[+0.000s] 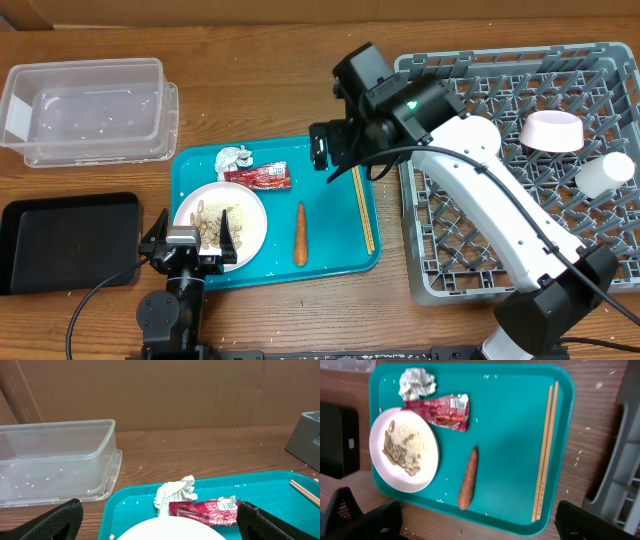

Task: Sort waste into correct bins and load items into the dishwasher
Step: 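Move the right gripper to the chopsticks on the teal tray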

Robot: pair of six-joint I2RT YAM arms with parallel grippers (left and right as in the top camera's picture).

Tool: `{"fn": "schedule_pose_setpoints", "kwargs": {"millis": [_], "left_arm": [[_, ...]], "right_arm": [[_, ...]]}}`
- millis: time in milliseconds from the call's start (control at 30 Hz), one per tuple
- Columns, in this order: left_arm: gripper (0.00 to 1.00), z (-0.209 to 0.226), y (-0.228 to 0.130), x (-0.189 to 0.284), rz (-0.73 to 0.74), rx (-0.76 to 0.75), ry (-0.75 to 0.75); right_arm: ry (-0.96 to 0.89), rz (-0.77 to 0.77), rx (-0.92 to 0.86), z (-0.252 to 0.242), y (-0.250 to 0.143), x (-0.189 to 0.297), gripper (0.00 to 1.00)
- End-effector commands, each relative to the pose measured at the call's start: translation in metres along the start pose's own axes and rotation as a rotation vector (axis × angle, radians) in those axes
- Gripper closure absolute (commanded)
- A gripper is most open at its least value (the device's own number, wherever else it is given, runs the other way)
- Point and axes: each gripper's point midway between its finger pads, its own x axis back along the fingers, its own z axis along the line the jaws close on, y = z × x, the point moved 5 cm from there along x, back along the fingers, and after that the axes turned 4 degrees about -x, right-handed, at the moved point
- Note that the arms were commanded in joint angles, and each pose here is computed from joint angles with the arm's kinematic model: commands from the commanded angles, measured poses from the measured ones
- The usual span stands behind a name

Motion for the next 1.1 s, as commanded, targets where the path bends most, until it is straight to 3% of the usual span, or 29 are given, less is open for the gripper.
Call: {"fn": "schedule_pose_setpoints", "kwargs": {"millis": [0, 300, 600, 1067], "left_arm": [[0.0, -0.001, 0.0, 0.0, -0.005, -0.02, -0.004], [0.0, -0.001, 0.0, 0.0, -0.005, -0.02, -0.004], [0.0, -0.001, 0.0, 0.0, -0.005, -0.02, -0.004], [0.0, -0.001, 0.0, 0.0, -0.005, -0.02, -0.004]], "right_arm": [[0.025, -0.002, 0.012, 0.007, -0.003, 0.003, 0.0], [0.033, -0.03, 0.018, 0.006, 0.002, -0.013, 0.0], [-0.002, 0.013, 0.003, -0.026, -0.021, -0.093, 0.19], [-0.16, 0.052, -0.058, -0.061, -0.036, -0.141, 0.26]]}}
